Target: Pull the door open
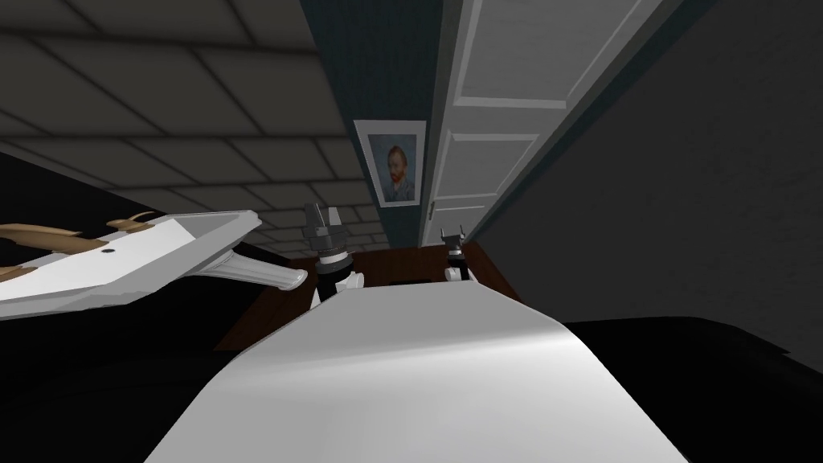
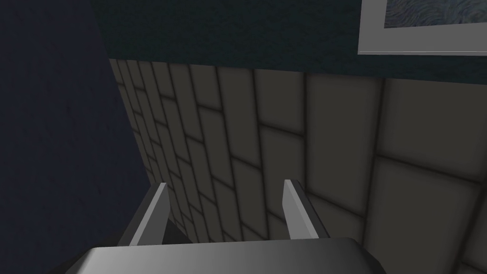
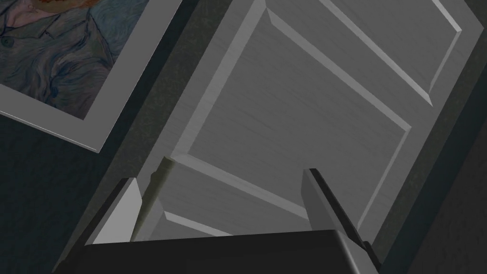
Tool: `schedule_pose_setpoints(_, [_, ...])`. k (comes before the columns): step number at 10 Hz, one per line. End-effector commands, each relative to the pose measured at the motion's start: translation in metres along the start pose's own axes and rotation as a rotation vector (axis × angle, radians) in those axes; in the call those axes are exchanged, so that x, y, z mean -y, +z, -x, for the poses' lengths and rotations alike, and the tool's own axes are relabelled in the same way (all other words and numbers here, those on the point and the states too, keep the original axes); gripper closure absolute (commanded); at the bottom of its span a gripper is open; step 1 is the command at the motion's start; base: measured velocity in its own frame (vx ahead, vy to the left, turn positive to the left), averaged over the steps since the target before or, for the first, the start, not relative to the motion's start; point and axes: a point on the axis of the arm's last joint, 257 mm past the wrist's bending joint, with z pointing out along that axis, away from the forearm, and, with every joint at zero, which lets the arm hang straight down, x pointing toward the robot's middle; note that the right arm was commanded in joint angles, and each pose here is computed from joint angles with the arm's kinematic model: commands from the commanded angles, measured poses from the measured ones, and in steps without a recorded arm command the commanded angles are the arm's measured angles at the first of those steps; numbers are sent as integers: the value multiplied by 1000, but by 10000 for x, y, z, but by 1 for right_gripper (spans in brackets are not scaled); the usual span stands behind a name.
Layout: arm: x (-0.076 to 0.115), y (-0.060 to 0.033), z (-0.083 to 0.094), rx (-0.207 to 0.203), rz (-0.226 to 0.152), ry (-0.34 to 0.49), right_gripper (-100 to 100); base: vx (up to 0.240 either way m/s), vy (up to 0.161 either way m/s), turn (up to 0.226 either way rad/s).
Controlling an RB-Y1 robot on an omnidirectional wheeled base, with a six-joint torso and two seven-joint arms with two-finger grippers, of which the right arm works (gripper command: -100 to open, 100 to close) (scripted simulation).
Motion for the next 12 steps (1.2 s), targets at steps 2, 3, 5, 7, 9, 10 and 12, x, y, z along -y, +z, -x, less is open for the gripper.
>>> schedule_pose_setpoints(2, [124, -53, 217, 39, -30, 73, -100, 102, -6, 38])
schedule_pose_setpoints(3, [163, -81, 299, 54, -40, 98, -100, 105, -16, 49])
schedule_pose_setpoints(5, [235, -139, 460, 84, -59, 147, -100, 94, -9, 41])
schedule_pose_setpoints(7, [300, -202, 618, 115, -75, 194, -100, 91, -14, 41])
schedule_pose_setpoints(9, [329, -234, 695, 130, -82, 217, -100, 59, -3, 16])
schedule_pose_setpoints(10, [355, -266, 768, 145, -88, 239, -100, 81, -5, 53])
schedule_pose_setpoints(12, [404, -333, 913, 177, -99, 282, -100, 99, -6, 34])
